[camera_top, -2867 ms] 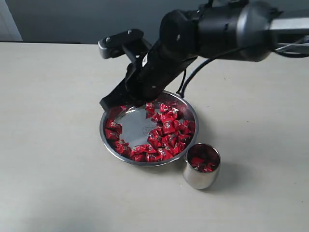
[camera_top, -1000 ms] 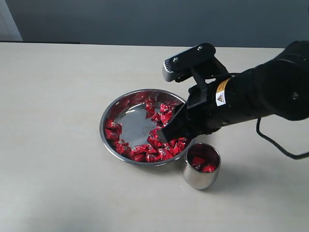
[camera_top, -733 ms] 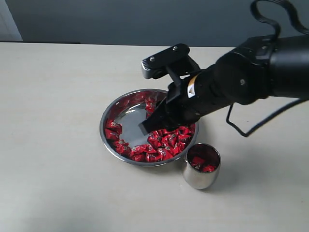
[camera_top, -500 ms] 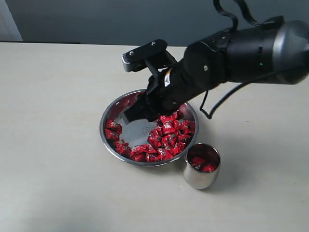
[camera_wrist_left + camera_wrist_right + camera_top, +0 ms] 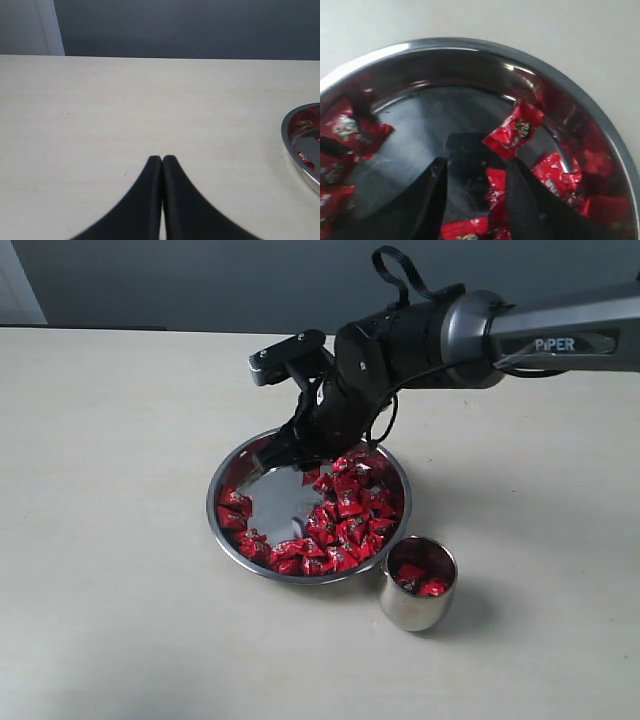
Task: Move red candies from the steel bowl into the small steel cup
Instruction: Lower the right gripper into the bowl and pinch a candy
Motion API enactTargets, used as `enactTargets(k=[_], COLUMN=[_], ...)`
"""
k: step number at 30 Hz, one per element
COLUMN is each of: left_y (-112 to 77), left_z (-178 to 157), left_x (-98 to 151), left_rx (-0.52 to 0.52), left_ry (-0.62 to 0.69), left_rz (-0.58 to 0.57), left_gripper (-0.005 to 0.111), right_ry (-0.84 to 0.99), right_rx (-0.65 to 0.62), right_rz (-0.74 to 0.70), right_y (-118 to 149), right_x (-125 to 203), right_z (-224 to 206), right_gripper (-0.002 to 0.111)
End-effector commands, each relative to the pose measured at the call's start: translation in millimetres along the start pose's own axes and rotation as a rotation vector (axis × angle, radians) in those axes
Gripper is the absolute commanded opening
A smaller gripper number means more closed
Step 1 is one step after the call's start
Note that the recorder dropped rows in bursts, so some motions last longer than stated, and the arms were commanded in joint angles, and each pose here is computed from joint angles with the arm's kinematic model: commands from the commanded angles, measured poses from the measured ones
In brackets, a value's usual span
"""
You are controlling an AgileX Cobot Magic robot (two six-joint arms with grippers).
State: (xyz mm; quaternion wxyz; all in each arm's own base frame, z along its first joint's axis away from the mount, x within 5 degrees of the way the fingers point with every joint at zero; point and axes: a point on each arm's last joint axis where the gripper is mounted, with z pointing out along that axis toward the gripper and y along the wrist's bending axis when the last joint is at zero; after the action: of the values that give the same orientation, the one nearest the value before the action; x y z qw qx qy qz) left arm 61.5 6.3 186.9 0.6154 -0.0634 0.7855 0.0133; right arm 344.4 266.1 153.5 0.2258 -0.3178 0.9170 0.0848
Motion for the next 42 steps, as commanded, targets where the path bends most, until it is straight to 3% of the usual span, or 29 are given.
enactTargets(k=[1,42], left_y=[-0.3,-0.3], left_z=[0,0], left_x=[0,0], left_rx=[0.005,0.005], left_ry=[-0.008,-0.008], left_rz=[-0.001,-0.001], left_gripper=[0.000,0.000], right_ry=[0.000,-0.085], right_rx=[0.015,0.013], right_rz=[0.008,0.032], right_y=[-11,-12], right_x=[-1,1], right_z=[6,43], right_gripper=[0.038,0.038])
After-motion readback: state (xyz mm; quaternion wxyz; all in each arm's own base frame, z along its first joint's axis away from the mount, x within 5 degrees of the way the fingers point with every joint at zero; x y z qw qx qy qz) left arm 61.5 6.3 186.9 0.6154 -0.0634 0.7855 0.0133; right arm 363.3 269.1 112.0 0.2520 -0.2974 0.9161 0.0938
